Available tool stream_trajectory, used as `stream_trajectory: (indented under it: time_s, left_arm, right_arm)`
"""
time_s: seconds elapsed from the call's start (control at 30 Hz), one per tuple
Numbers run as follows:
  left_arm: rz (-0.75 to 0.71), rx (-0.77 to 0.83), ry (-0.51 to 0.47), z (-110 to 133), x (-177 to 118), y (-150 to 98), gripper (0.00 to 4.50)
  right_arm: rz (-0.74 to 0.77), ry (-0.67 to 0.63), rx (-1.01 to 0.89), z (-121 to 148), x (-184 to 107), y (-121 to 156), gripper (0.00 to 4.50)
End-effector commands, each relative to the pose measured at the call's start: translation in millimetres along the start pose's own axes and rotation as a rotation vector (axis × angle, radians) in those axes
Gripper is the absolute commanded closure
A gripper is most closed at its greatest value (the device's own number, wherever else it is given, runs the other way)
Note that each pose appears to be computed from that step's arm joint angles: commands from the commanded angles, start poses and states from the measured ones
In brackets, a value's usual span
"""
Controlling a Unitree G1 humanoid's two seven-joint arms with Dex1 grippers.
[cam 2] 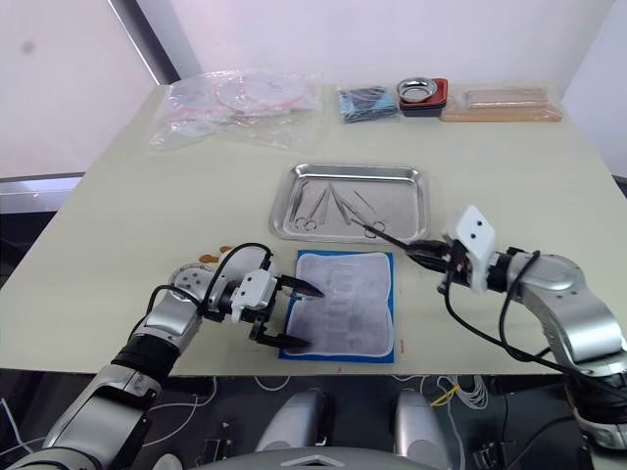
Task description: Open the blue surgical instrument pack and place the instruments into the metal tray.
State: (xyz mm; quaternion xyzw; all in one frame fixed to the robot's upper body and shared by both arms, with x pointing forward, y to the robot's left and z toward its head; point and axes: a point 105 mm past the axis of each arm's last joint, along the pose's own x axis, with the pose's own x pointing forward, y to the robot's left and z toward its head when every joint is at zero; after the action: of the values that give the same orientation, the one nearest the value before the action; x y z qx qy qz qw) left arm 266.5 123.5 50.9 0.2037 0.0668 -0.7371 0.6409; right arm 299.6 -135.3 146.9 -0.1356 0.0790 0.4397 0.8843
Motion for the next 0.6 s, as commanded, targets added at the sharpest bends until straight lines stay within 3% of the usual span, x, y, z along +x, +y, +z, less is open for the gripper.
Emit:
stream_trajectory:
  time_s: [0.03, 0.2, 0.6]
  left_arm:
    - [-0.029, -0.136, 0.127, -38, 0, -22, 0.0]
    - [-0.013, -0.139, 0.13, -40, -1, -21, 0.0]
    - [-0.009, -0.134, 0.128, -39, 0, -20, 0.0]
  right_arm:
    - [-0.07, -0.005, 0.015, 11, 12, -8, 4.48]
    - [-0.084, -0.007, 0.033, 18, 31, -7, 4.48]
    - [-0.316, 0.112, 0.119, 9, 76, -43, 4.48]
